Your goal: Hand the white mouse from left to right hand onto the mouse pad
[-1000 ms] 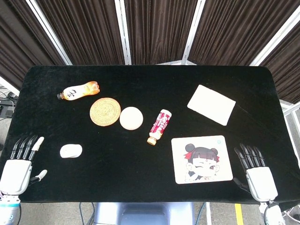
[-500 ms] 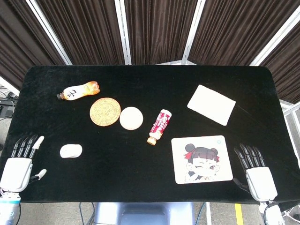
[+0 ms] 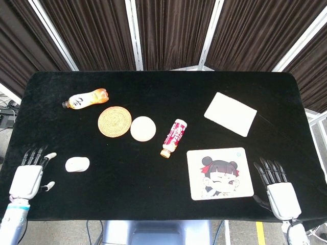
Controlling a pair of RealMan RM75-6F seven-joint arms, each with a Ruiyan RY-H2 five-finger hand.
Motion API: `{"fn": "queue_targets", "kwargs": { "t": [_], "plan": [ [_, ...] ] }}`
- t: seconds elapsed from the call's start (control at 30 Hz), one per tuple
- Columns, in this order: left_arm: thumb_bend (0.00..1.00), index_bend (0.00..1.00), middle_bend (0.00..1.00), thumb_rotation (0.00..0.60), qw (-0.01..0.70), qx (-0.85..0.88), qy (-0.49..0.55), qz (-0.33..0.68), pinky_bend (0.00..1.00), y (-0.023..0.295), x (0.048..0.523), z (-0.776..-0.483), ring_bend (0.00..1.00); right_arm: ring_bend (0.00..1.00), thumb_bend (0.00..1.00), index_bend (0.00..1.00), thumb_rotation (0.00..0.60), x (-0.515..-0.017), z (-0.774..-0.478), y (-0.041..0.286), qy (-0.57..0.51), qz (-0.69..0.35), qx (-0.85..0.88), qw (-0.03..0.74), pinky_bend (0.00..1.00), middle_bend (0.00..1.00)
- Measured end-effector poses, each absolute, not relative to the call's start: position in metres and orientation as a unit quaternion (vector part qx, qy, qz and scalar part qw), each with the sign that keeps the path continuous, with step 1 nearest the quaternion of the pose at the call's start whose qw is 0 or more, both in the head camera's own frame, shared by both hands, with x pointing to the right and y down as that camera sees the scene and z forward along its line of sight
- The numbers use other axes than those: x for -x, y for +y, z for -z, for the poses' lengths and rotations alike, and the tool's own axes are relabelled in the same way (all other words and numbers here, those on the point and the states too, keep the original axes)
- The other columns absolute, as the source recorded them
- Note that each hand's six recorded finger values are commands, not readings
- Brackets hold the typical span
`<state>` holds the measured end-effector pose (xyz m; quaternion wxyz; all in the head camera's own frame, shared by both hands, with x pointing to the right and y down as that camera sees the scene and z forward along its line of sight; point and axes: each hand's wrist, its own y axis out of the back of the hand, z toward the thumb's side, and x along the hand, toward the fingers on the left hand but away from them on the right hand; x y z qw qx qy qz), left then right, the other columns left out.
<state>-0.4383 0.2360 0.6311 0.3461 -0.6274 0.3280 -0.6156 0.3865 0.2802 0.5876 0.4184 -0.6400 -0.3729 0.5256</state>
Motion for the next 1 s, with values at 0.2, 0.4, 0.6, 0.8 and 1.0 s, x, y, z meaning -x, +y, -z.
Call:
{"fn": "queue_targets", "kwargs": {
  "t": [0.2,0.4,0.6,0.8,1.0],
  "plan": [
    [0.08,0.23,0.00,0.600,0.323,0.640,0.308,0.625,0.00,0.222,0.427,-0.652,0.00,0.00,0.01,0.06,0.600,-0.388,-0.589,0.280,-0.372,-0.528,0.640,0.416,0.00,0.00],
    [0.12,0.25,0.00,0.600,0.319,0.636,0.300,0.636,0.00,0.208,0.415,-0.667,0.00,0.00,0.01,0.06,0.600,-0.388,-0.591,0.280,-0.370,-0.528,0.642,0.414,0.00,0.00],
    [0.12,0.26,0.00,0.600,0.304,0.634,0.282,0.652,0.00,0.204,0.409,-0.682,0.00,0.00,0.01,0.06,0.600,-0.388,-0.592,0.280,-0.369,-0.529,0.645,0.409,0.00,0.00],
    [0.20,0.29,0.00,0.600,0.292,0.634,0.270,0.663,0.00,0.205,0.401,-0.695,0.00,0.00,0.01,0.06,0.600,-0.387,-0.592,0.281,-0.367,-0.529,0.648,0.407,0.00,0.00],
    [0.20,0.30,0.00,0.600,0.290,0.633,0.268,0.666,0.00,0.204,0.398,-0.701,0.00,0.00,0.01,0.06,0.600,-0.388,-0.593,0.281,-0.366,-0.531,0.648,0.406,0.00,0.00]
  ]
}}
